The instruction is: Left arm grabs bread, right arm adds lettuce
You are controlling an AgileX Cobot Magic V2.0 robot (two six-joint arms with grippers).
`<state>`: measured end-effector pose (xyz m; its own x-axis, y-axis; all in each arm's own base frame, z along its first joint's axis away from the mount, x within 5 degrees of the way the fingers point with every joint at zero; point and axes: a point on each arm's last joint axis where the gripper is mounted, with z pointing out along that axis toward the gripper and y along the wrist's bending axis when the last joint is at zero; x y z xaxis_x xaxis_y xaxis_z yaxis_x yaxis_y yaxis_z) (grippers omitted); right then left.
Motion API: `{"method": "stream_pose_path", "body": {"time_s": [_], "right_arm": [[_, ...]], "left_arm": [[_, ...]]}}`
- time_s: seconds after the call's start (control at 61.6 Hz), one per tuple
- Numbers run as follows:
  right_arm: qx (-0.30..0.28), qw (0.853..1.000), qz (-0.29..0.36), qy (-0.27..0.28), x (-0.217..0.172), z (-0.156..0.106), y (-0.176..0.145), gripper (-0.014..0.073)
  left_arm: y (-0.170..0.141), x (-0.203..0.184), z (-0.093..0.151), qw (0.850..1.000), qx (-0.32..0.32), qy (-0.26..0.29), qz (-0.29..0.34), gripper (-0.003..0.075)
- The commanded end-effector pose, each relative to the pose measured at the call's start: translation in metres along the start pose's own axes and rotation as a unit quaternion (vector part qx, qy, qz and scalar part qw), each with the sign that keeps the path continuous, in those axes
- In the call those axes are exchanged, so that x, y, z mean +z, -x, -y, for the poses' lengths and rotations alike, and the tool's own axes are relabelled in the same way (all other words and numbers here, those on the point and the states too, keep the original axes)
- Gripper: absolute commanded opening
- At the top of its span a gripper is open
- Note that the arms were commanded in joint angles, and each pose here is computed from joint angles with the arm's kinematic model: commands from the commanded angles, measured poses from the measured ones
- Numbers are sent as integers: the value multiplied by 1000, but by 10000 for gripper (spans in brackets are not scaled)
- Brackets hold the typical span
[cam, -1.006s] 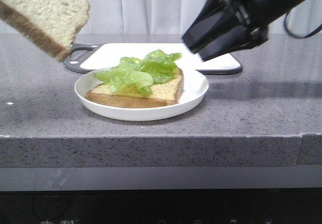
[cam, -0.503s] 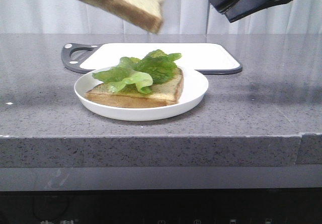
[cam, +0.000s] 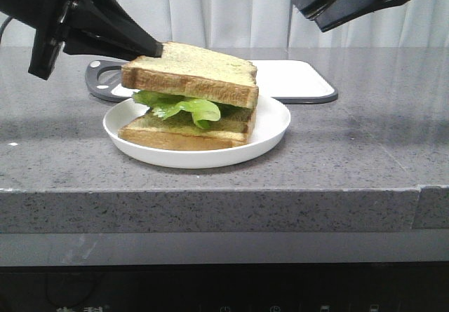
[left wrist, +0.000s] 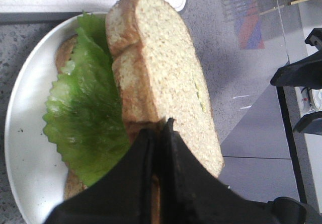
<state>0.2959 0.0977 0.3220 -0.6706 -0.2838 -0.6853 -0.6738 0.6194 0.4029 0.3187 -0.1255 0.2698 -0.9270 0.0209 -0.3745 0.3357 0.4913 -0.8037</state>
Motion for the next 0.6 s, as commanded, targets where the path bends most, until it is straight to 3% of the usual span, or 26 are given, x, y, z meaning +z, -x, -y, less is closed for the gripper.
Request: {"method": "stream_pose_path", "body": {"time_s": [0.0,0.065,0.195,0.26,0.406,0.584], "right_arm": [[-12,999,39,7,-16,-13,12,404],[-12,999,39,7,-16,-13,12,404],[-12,999,39,7,-16,-13,12,404],[-12,999,39,7,-16,-13,12,404],[-7,999,37,11,-19,-17,12,404],[4,999,34,-27,-42,-33,9,404]], "left_arm": [[7,-9,24,999,20,-33,25,23],[6,-9,23,999,21,-31,23,94],[6,-9,23,999,23,-29,21,338],[6,-9,23,999,23,-29,21,418],[7,-14,26,999,41,-13,16,452],[4,-37,42,995,75,65,2,452]]}}
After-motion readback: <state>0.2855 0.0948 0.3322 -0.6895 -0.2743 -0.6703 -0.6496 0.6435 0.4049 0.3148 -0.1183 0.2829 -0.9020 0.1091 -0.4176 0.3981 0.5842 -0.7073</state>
